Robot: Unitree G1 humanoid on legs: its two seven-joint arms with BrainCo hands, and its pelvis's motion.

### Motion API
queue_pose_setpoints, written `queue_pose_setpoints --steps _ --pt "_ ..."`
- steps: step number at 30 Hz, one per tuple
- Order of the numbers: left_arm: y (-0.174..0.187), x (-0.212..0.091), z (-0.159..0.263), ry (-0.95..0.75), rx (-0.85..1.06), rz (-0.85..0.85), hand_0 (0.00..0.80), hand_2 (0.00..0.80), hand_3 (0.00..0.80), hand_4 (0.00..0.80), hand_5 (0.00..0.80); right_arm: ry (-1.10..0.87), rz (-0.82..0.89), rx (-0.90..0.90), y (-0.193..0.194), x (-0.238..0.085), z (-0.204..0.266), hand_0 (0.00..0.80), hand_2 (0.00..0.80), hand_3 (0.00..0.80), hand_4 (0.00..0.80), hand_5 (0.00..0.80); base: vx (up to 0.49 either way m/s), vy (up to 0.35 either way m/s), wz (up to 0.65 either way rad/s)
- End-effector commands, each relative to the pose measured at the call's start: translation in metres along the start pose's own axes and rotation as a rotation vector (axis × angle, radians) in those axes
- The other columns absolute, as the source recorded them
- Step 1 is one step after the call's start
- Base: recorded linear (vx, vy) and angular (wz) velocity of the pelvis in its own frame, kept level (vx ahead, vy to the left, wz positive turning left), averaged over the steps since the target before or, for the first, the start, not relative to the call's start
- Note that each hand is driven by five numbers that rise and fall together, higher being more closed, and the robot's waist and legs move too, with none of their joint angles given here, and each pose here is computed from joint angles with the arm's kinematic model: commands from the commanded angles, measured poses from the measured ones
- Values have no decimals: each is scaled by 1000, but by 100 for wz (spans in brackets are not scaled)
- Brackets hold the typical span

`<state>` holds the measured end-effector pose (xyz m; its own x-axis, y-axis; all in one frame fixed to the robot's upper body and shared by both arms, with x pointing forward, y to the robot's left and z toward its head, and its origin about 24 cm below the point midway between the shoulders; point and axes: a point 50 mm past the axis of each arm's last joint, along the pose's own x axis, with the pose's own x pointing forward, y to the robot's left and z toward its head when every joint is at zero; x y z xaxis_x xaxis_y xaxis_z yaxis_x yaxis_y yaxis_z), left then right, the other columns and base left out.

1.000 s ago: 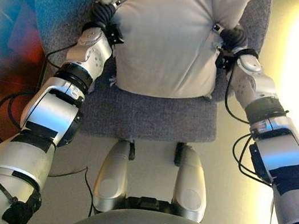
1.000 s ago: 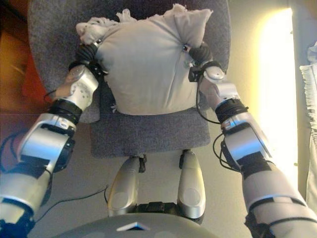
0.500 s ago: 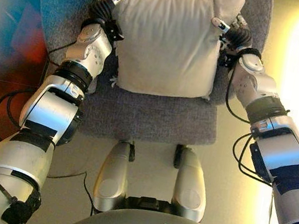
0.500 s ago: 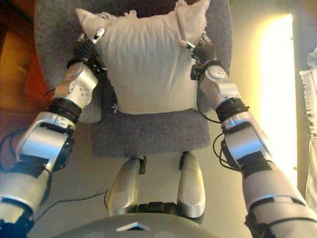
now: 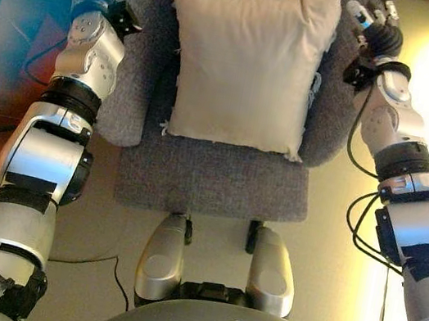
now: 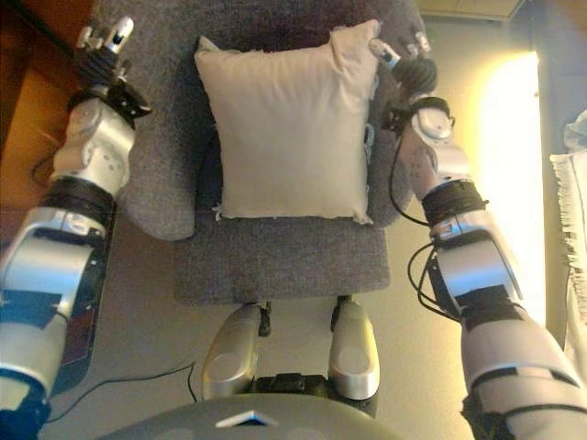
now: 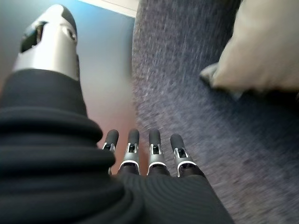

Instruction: Pick up the cushion and take it to the sofa

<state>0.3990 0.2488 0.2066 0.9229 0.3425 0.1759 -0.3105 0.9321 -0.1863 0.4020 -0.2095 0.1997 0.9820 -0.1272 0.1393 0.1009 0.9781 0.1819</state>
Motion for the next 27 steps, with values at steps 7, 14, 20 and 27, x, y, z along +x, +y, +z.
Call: queue_pose_setpoints --steps 7,14,20,27 --pt "30 -46 -34 -89 -131 -116 0 0 0 0 0 2 27 33 -31 -49 -52 0 0 0 0 0 98 -9 4" --pt "17 -130 -94 24 -276 -251 0 0 0 0 0 138 199 170 -8 -128 -123 0 0 0 0 0 70 0 -4" --pt "33 -173 -122 143 -323 -236 0 0 0 0 0 291 258 183 -6 -177 -163 0 0 0 0 0 -9 15 -15" --pt "34 -193 -141 226 -434 -313 0 0 0 0 0 359 265 458 -4 -189 -177 0 0 0 0 0 -55 -11 -1"
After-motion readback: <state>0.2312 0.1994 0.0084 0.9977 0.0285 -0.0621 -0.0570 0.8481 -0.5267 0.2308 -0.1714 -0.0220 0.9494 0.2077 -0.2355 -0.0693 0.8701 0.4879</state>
